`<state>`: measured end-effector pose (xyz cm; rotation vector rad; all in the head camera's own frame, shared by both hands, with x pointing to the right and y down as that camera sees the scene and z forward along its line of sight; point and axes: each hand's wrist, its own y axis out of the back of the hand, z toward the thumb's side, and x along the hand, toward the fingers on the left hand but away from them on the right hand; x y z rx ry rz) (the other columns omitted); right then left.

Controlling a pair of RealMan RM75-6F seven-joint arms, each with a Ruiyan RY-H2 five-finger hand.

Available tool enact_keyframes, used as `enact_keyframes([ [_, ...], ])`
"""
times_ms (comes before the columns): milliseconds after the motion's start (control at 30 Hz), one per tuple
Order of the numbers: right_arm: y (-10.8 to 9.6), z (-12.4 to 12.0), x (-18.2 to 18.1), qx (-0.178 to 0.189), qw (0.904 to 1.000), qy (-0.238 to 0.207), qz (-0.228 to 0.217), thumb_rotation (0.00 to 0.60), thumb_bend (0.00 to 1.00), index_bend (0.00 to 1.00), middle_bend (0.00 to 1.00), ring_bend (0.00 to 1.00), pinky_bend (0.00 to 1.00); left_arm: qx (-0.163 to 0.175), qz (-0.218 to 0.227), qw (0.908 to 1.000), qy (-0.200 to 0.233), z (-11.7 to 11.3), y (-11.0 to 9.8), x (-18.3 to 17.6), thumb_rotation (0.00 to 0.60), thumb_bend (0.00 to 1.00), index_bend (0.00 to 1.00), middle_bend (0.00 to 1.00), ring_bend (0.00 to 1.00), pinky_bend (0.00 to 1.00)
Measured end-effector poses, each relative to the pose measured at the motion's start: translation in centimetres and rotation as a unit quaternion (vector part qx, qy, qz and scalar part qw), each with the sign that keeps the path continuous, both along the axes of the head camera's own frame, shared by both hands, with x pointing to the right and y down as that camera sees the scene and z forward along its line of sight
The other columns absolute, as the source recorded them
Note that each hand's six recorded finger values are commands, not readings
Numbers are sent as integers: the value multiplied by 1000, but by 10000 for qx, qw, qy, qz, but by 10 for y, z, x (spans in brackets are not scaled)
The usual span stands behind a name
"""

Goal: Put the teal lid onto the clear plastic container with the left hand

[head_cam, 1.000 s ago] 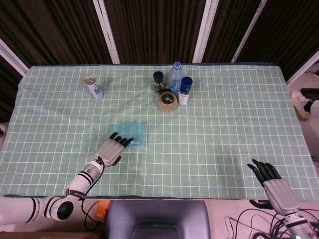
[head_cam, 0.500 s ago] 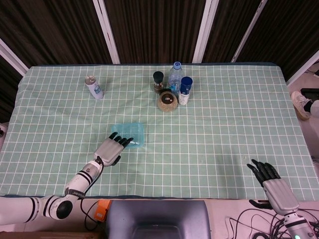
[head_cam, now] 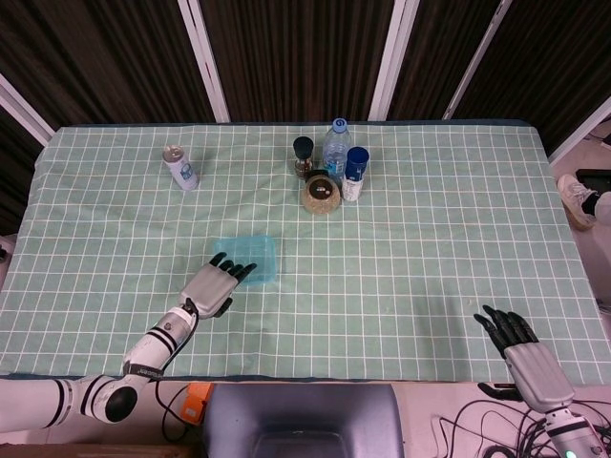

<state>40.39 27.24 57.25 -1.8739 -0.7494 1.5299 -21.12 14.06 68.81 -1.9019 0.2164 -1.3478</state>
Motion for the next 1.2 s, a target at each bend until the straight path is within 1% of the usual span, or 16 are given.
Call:
enact_keyframes([
  [100, 0, 0, 0, 2, 10000, -1, -4, 600, 189, 0, 0, 0, 0, 80, -54, 9999, 85, -8, -4, 0, 600, 469, 0, 238, 181, 113],
  [367, 0, 0, -1, 8, 10000, -3, -17, 600, 189, 0, 0, 0, 0, 124, -119, 9998, 107, -17, -7, -6, 600, 471, 0, 239, 180, 112],
  [733, 0, 0, -1, 4, 10000, 1, -18, 600, 189, 0, 0, 0, 0, -1, -95, 9999, -53, -10, 2, -14, 600, 469, 0, 242, 181, 113],
  [1200, 0, 0, -1, -20, 10000, 7, -20, 600, 189, 0, 0, 0, 0, -3, 34, 9998, -216, 0, 8, -17, 600, 471, 0, 242, 181, 113],
])
